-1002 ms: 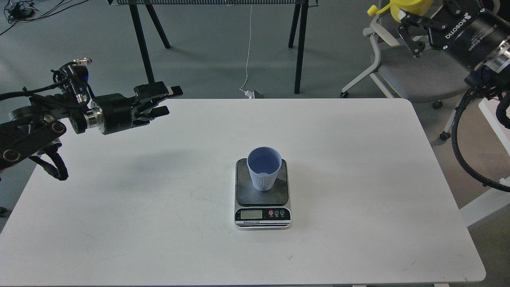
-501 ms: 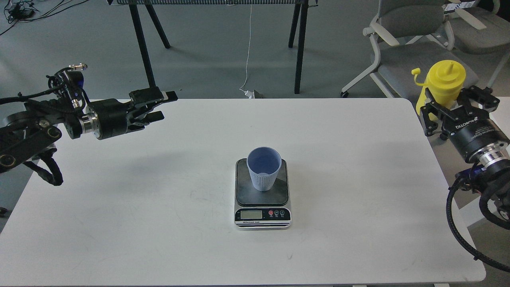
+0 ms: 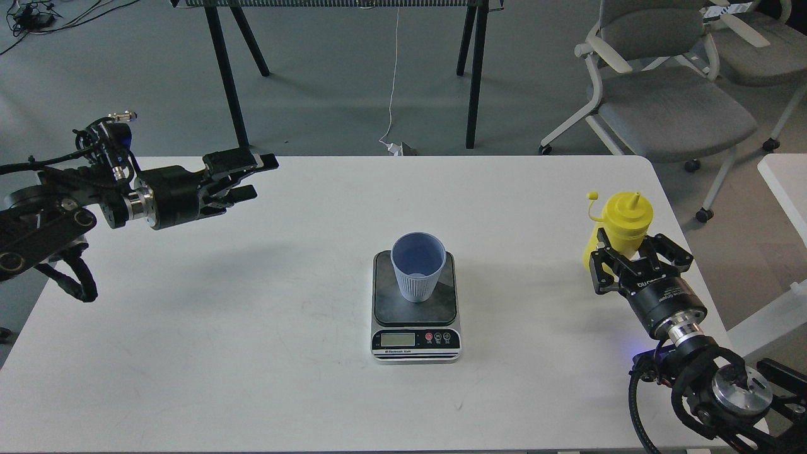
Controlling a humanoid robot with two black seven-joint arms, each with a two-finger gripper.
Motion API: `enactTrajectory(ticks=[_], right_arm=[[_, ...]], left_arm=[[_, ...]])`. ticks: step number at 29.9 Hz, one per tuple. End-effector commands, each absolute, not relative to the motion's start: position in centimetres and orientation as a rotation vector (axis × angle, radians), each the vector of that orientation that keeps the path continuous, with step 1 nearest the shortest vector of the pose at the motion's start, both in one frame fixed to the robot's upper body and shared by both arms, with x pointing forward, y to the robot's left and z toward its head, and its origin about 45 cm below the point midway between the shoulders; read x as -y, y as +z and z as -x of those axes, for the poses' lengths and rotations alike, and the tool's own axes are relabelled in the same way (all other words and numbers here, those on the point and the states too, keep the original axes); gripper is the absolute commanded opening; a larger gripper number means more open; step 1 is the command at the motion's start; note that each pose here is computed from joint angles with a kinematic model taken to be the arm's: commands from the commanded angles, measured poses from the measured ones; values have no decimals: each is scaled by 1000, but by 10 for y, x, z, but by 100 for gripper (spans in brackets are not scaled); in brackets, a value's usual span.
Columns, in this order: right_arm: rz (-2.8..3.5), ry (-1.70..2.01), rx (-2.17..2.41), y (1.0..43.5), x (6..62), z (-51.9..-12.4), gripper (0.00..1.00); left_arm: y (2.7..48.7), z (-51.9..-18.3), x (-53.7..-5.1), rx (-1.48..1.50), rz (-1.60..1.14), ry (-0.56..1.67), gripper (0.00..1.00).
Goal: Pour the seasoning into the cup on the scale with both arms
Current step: 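Lower the yellow bottle onto the table beside the scale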
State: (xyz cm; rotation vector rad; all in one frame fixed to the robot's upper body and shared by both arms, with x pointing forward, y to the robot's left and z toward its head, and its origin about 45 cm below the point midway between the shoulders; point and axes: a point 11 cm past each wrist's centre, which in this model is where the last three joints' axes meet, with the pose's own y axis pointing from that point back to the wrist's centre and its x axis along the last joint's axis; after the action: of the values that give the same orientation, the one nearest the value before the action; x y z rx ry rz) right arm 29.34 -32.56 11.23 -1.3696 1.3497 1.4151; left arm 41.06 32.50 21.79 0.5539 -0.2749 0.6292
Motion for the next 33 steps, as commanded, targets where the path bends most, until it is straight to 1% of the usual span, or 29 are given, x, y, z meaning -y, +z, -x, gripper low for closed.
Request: enactTrajectory(ticks=[1, 9, 13, 23, 29, 33], right_arm=[[1351, 1437, -1353, 105, 322, -286, 17], [1376, 1437, -1423, 90, 332, -277, 17], [1382, 1446, -1428, 82, 326, -275, 17], [1427, 1466, -1399, 78, 307, -273, 18], [1429, 1467, -1398, 78, 306, -273, 22], [1426, 1461, -1412, 76, 309, -273, 29]], left_arm=[[217, -410, -325, 273, -554, 628, 99], [216, -409, -326, 270, -556, 629, 99], [215, -408, -327, 267, -558, 630, 99], [213, -405, -336, 261, -572, 643, 99], [213, -405, -337, 261, -574, 645, 99], [213, -405, -337, 260, -574, 643, 99]])
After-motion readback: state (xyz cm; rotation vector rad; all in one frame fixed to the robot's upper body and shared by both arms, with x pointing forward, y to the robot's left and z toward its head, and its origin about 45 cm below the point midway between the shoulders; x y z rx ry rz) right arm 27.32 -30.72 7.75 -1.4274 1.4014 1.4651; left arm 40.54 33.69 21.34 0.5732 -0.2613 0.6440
